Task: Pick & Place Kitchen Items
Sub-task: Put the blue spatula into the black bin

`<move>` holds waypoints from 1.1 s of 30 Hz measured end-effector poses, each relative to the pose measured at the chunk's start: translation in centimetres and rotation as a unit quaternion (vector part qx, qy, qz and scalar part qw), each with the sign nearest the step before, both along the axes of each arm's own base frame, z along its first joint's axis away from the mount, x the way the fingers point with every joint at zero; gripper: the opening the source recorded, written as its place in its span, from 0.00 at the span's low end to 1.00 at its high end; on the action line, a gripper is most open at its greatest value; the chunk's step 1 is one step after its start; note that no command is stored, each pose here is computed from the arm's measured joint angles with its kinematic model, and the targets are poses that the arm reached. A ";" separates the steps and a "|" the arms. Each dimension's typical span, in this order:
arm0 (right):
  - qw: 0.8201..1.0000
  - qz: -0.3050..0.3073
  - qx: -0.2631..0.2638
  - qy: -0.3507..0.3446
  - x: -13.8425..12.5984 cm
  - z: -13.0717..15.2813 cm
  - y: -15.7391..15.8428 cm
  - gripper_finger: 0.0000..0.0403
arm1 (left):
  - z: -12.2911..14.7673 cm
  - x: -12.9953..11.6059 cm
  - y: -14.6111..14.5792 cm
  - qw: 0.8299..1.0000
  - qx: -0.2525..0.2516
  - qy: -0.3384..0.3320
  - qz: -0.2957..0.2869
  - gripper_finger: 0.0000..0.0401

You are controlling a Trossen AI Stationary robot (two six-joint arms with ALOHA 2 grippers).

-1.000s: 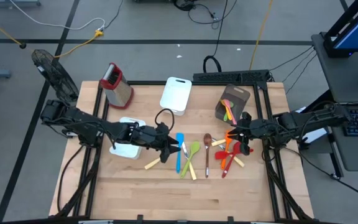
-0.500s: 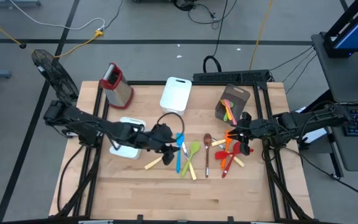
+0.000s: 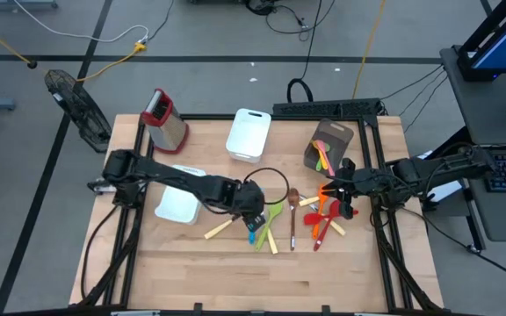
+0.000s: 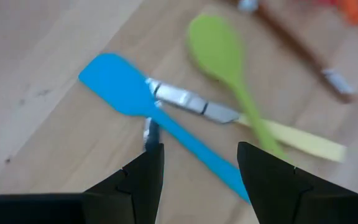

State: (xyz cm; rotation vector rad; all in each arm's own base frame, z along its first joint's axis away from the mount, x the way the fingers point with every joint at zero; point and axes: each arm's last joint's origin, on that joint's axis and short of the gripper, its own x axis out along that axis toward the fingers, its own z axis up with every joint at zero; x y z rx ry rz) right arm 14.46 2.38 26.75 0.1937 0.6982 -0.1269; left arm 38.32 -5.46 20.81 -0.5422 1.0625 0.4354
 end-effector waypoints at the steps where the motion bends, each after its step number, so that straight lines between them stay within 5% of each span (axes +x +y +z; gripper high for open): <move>1: 1.000 0.000 0.000 0.000 0.0 0.0 0.0 0.15 | -0.5 0.2 0.3 1.000 -0.004 0.007 0.001 0.52; 6: 1.000 0.000 0.000 -0.002 0.0 0.0 0.0 0.15 | -2.3 0.8 1.6 0.998 -0.011 0.035 -0.048 0.52; 21: 1.000 -0.005 0.007 -0.004 0.1 0.1 0.0 0.15 | -2.0 1.2 1.8 0.995 0.002 0.016 -0.102 0.52; 33: 1.000 -0.008 0.011 -0.005 0.1 0.1 0.0 0.15 | -2.1 1.1 1.4 0.998 -0.061 0.015 0.026 0.52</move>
